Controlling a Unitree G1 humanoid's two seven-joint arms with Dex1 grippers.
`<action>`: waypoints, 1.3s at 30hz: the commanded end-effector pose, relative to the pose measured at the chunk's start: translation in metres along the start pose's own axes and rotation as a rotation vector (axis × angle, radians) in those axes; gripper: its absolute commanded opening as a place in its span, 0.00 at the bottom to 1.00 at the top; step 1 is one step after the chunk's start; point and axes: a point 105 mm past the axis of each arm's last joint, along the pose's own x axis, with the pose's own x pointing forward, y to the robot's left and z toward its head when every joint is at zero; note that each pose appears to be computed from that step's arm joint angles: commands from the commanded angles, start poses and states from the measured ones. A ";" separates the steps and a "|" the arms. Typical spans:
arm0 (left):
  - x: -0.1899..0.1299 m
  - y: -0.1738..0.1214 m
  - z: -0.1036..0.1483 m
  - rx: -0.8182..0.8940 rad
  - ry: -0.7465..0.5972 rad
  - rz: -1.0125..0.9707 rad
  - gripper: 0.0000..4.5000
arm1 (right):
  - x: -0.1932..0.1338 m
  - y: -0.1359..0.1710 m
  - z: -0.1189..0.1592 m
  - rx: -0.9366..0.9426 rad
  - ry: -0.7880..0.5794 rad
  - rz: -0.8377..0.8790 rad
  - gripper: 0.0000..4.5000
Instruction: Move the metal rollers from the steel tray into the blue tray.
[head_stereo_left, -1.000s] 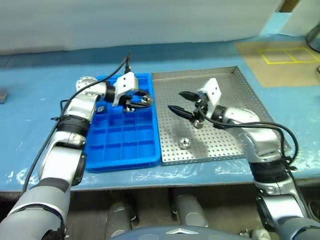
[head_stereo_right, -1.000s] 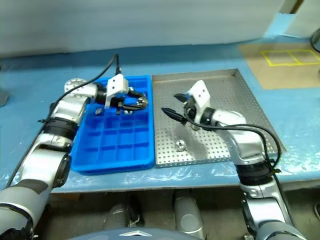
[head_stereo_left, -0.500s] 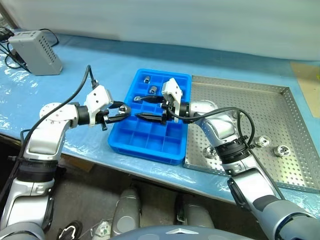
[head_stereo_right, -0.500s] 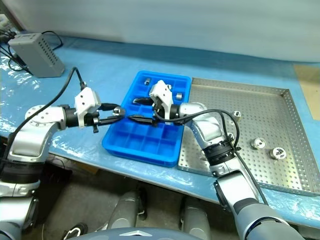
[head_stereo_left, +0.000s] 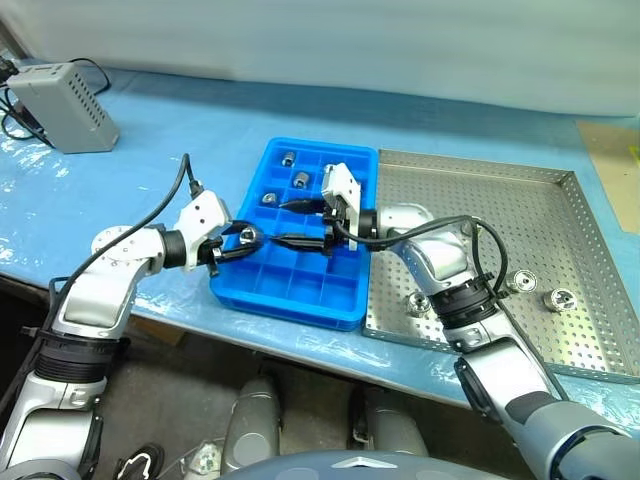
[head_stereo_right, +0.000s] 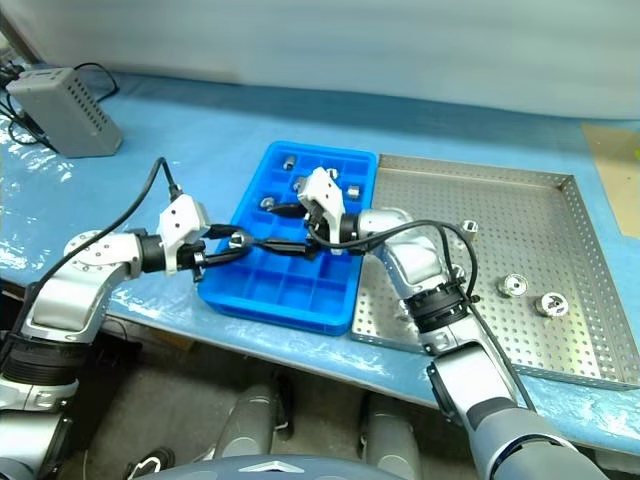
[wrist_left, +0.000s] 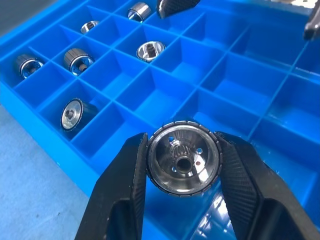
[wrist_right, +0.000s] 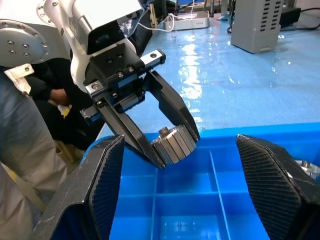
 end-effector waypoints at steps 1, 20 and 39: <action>-0.008 0.007 -0.002 0.027 0.007 0.028 0.38 | -0.001 0.003 0.013 -0.043 -0.032 0.002 0.81; 0.004 0.006 -0.020 -0.016 0.031 0.023 0.61 | -0.008 -0.001 0.009 -0.048 -0.014 -0.041 0.81; 0.034 0.034 0.067 0.179 -0.180 -0.026 0.82 | -0.090 -0.032 0.013 0.000 -0.004 -0.312 0.81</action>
